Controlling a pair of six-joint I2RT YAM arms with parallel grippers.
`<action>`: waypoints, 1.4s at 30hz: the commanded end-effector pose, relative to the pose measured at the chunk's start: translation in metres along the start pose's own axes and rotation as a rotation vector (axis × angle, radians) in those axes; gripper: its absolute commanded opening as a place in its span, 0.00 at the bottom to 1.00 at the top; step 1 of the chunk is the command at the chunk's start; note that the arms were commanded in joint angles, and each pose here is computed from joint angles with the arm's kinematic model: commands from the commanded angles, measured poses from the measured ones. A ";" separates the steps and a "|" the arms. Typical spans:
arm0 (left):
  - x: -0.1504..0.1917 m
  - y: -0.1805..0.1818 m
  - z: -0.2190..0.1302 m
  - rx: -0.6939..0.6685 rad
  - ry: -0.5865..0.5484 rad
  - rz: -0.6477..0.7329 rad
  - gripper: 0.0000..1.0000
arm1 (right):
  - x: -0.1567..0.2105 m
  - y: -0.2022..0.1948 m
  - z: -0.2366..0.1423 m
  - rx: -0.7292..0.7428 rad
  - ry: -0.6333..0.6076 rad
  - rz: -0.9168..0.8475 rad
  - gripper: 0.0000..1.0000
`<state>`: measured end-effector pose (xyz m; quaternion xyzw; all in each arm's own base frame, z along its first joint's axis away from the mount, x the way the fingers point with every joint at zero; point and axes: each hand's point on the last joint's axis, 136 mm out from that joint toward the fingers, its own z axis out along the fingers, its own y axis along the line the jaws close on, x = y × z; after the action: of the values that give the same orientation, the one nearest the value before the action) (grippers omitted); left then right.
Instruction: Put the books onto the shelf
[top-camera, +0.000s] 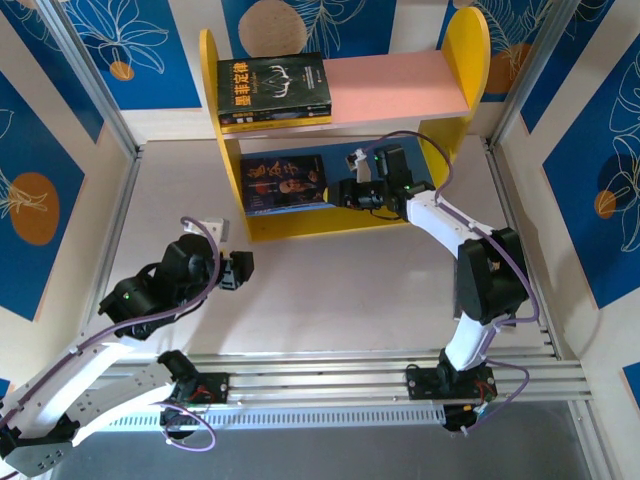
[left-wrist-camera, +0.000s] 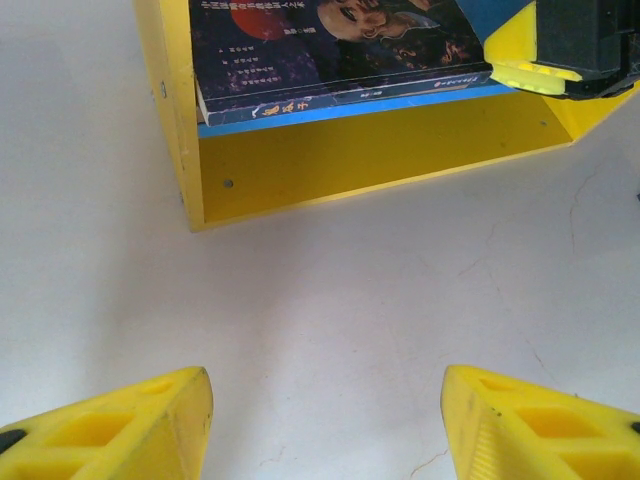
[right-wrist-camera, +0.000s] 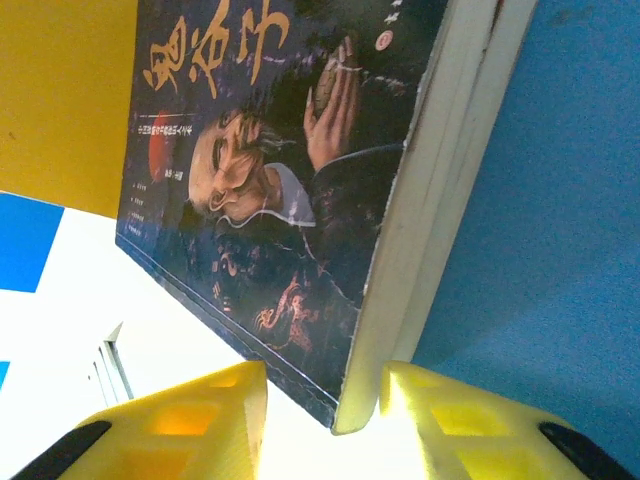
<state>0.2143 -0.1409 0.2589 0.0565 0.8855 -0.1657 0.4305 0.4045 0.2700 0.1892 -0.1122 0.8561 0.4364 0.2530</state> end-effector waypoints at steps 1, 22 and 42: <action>-0.010 0.001 -0.004 0.002 -0.036 -0.007 0.63 | -0.002 0.014 -0.004 -0.020 0.002 -0.034 0.34; -0.011 0.003 -0.007 -0.003 -0.037 -0.003 0.63 | -0.008 0.030 0.009 -0.029 0.016 -0.064 0.27; -0.012 0.002 -0.009 0.000 -0.040 -0.003 0.63 | -0.016 0.037 0.017 -0.042 0.010 -0.066 0.27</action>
<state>0.2129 -0.1395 0.2618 0.0556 0.8827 -0.1691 0.4348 0.4136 0.2769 0.1916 -0.1082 0.8702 0.4098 0.2513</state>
